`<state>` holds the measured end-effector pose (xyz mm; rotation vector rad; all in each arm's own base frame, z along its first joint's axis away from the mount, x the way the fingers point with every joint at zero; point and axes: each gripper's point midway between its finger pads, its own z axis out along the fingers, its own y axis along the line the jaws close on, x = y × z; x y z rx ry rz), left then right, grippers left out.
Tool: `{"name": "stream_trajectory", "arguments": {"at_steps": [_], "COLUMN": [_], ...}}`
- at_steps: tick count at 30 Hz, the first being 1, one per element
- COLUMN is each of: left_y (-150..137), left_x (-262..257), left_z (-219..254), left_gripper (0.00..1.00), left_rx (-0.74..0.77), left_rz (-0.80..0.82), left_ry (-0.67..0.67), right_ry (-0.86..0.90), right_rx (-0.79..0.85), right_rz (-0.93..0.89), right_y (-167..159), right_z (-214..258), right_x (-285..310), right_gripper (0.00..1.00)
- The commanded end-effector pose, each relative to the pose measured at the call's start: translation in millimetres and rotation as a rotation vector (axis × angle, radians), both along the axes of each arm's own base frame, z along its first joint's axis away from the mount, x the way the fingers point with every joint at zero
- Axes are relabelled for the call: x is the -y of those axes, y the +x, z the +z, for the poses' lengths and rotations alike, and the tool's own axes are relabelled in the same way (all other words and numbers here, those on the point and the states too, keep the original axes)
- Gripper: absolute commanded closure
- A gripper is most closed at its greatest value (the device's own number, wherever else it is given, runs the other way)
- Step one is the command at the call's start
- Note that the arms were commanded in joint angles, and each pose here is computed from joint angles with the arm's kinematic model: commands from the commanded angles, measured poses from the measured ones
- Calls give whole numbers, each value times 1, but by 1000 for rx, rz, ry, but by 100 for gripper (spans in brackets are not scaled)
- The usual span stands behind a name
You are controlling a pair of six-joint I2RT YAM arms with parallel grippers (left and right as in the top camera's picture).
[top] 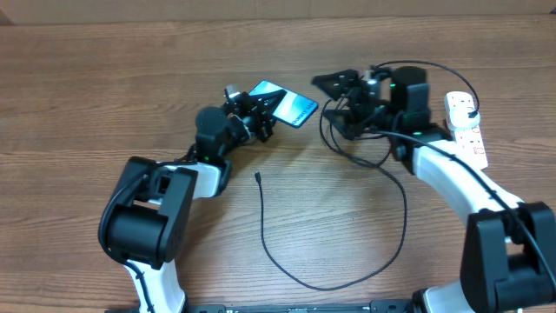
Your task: Plug charger to phone and switch on socket
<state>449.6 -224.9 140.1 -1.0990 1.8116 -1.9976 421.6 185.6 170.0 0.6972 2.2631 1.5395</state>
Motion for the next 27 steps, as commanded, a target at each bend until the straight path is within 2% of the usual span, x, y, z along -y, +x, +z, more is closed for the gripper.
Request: {"name": "stream_trajectory", "arguments": {"at_steps": [1, 9, 19, 27], "left_y": [-5, -15, -21, -10], "left_x": [-12, -46, -27, -10], "left_z": [3, 18, 57, 67], "left_gripper": [96, 95, 96, 96], "left_rx": [-28, -18, 25, -37], "left_rz": [-100, -271, -488, -503], "left_ry": [-23, -53, -58, -69], "right_ry": [-70, -264, -451, -539], "right_rx": [110, 55, -24, -36], "right_rz": [46, 31, 52, 63], "right_y": [-10, -29, -57, -76], "right_z": [22, -4, -29, -26], "right_x": [9, 29, 51, 63], "right_gripper": [0, 0, 0, 0]}}
